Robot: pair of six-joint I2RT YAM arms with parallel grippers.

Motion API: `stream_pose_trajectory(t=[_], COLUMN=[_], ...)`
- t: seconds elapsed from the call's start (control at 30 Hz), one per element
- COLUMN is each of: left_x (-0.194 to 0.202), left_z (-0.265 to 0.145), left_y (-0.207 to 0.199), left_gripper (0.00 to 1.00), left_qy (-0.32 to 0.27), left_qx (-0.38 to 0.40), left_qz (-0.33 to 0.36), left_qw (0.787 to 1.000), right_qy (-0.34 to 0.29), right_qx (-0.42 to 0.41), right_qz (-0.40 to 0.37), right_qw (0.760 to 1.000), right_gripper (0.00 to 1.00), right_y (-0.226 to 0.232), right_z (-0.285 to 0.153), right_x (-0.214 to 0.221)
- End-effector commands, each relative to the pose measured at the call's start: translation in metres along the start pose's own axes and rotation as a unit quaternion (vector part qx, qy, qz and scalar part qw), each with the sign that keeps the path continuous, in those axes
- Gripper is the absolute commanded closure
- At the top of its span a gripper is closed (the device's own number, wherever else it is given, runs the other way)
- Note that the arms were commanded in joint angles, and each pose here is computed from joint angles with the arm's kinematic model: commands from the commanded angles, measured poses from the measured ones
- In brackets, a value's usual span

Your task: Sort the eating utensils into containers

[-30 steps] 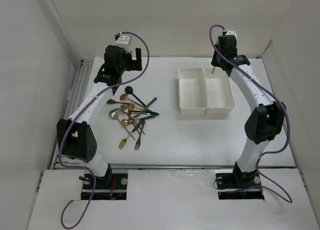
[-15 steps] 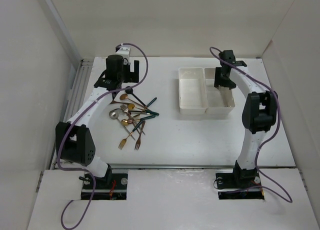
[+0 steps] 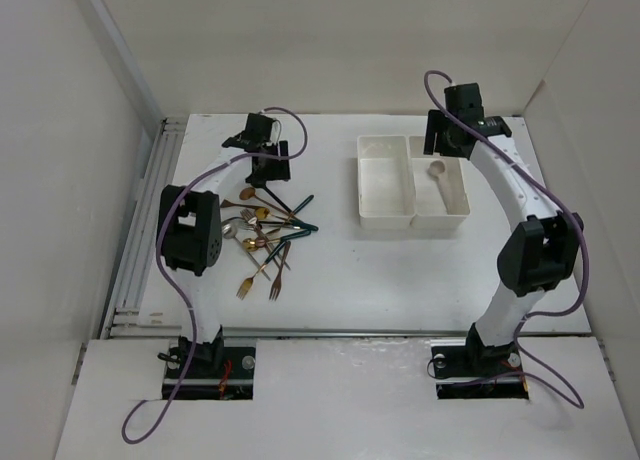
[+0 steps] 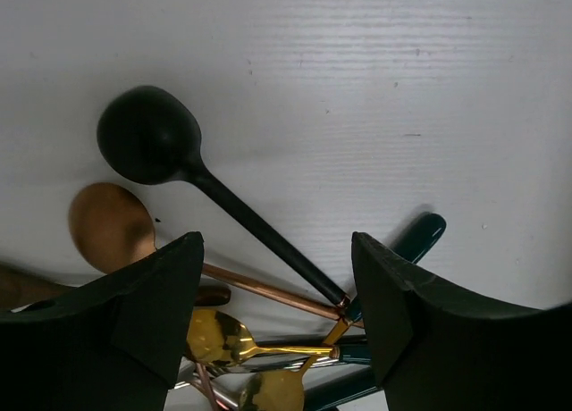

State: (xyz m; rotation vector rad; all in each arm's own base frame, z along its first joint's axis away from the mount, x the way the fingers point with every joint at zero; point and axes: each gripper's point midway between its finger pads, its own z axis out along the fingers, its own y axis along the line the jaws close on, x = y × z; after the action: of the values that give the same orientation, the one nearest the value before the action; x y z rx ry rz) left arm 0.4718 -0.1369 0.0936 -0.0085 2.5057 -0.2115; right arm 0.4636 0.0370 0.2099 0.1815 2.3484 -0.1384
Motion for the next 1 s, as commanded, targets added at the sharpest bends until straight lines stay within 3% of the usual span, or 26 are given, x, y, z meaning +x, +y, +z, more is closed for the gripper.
stream_pose_trajectory(t=[0.0, 0.1, 0.23, 0.4, 0.73, 0.97], left_x=[-0.017, -0.028, -0.034, -0.031, -0.008, 0.003], left_z=[-0.018, -0.004, -0.001, 0.026, 0.053, 0.060], left_y=[-0.020, -0.005, 0.021, 0.048, 0.056, 0.066], left_gripper=[0.36, 0.34, 0.20, 0.18, 0.20, 0.39], left_qy=[-0.013, -0.027, -0.045, -0.030, 0.012, 0.040], left_qx=[0.009, -0.042, -0.119, -0.152, -0.144, -0.112], left_qz=[-0.035, -0.053, -0.059, -0.075, -0.079, -0.108], left_qw=[0.999, 0.997, 0.990, 0.985, 0.986, 0.987], right_qy=[-0.022, -0.008, -0.004, -0.019, -0.030, -0.044], right_qx=[-0.020, -0.013, -0.004, -0.002, -0.009, -0.008], right_qz=[-0.001, -0.005, -0.011, -0.016, -0.012, 0.013], right_qw=[1.000, 1.000, 1.000, 1.000, 0.999, 0.999], right_gripper=[0.26, 0.26, 0.26, 0.26, 0.26, 0.26], right_y=[0.020, 0.017, 0.015, 0.012, 0.014, 0.013], right_z=[-0.009, -0.005, -0.009, -0.014, -0.019, -0.029], right_x=[-0.001, 0.009, 0.016, 0.011, 0.000, -0.006])
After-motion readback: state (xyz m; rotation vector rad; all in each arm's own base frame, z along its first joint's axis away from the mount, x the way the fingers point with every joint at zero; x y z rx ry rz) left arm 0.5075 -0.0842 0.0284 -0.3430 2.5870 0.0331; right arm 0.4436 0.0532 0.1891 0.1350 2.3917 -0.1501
